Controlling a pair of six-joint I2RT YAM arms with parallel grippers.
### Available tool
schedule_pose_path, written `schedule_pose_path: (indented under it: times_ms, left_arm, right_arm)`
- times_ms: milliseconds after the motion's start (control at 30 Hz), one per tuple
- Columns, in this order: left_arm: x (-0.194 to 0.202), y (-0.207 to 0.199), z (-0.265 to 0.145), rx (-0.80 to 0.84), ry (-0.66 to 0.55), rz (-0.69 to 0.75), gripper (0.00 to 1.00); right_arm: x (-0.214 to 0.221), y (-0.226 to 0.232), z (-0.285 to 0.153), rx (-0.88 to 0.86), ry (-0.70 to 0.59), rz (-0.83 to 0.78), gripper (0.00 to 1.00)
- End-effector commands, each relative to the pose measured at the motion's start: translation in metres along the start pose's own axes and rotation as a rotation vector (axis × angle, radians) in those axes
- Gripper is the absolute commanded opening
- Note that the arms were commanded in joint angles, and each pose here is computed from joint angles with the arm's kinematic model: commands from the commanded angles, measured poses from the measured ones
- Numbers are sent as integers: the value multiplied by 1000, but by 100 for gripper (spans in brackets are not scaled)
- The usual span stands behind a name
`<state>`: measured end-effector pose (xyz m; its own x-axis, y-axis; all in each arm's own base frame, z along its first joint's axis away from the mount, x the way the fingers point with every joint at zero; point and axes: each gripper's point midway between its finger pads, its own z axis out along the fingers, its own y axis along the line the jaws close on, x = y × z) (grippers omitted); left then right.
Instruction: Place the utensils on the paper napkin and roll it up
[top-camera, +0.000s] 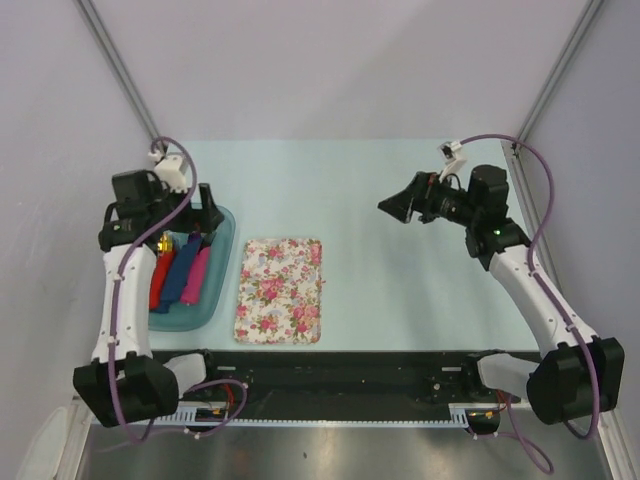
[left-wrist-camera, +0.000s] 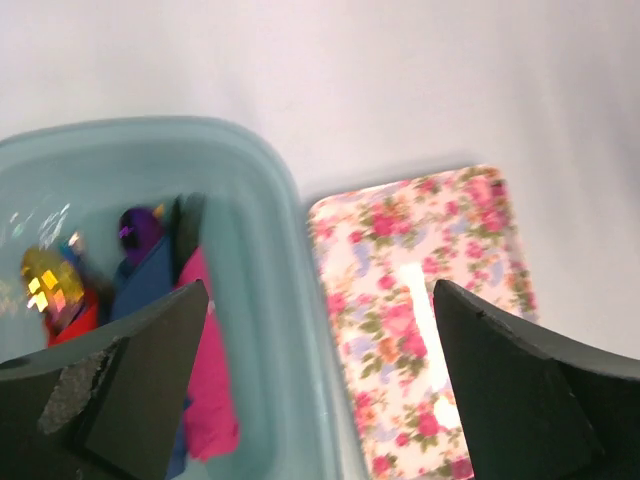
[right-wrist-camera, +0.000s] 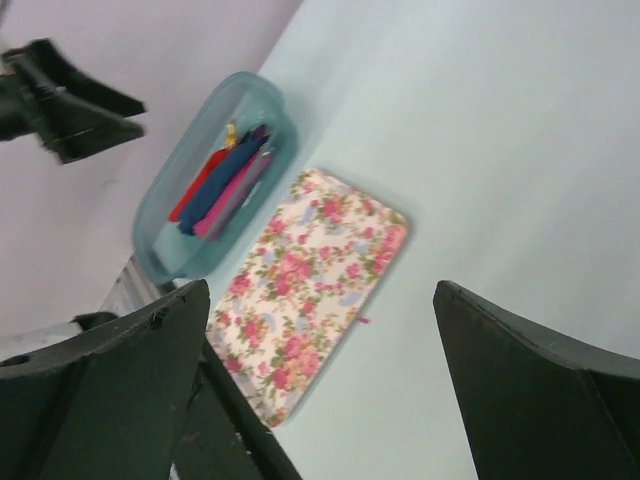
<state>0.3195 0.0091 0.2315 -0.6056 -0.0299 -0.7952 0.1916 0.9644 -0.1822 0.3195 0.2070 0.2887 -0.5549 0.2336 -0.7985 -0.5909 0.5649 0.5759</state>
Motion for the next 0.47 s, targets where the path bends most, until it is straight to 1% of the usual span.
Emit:
schedule_pose_path:
  times_ms: [0, 33, 67, 100, 167, 200, 267, 300, 367, 433]
  left_arm:
    - [-33, -34, -4, -51, -82, 13, 100]
    - [-30, -54, 1, -18, -68, 34, 100]
    - [-28, -64, 5, -13, -61, 47, 100]
    - [-18, -76, 13, -16, -33, 66, 100]
    - [-4, -86, 24, -17, 8, 80, 100]
    - [12, -92, 31, -2, 42, 80, 100]
    - [19, -98, 35, 35, 38, 85, 100]
    - [29, -101, 39, 47, 60, 93, 100]
    - [33, -104, 40, 42, 70, 102, 100]
    - [28, -105, 37, 36, 51, 115, 100]
  right_arm:
    - [2, -33, -28, 151, -1, -30, 100]
    - [7, -40, -35, 189, 12, -26, 100]
    - [12, -53, -39, 235, 20, -60, 100]
    - [16, -60, -44, 266, 28, -65, 100]
    - [26, -79, -56, 339, 38, -72, 100]
    - [29, -84, -61, 356, 49, -106, 100]
    - [36, -90, -72, 397, 58, -129, 100]
    - [42, -92, -76, 404, 74, -152, 100]
    - [45, -89, -83, 418, 76, -177, 100]
    - [45, -88, -89, 429, 83, -211, 100]
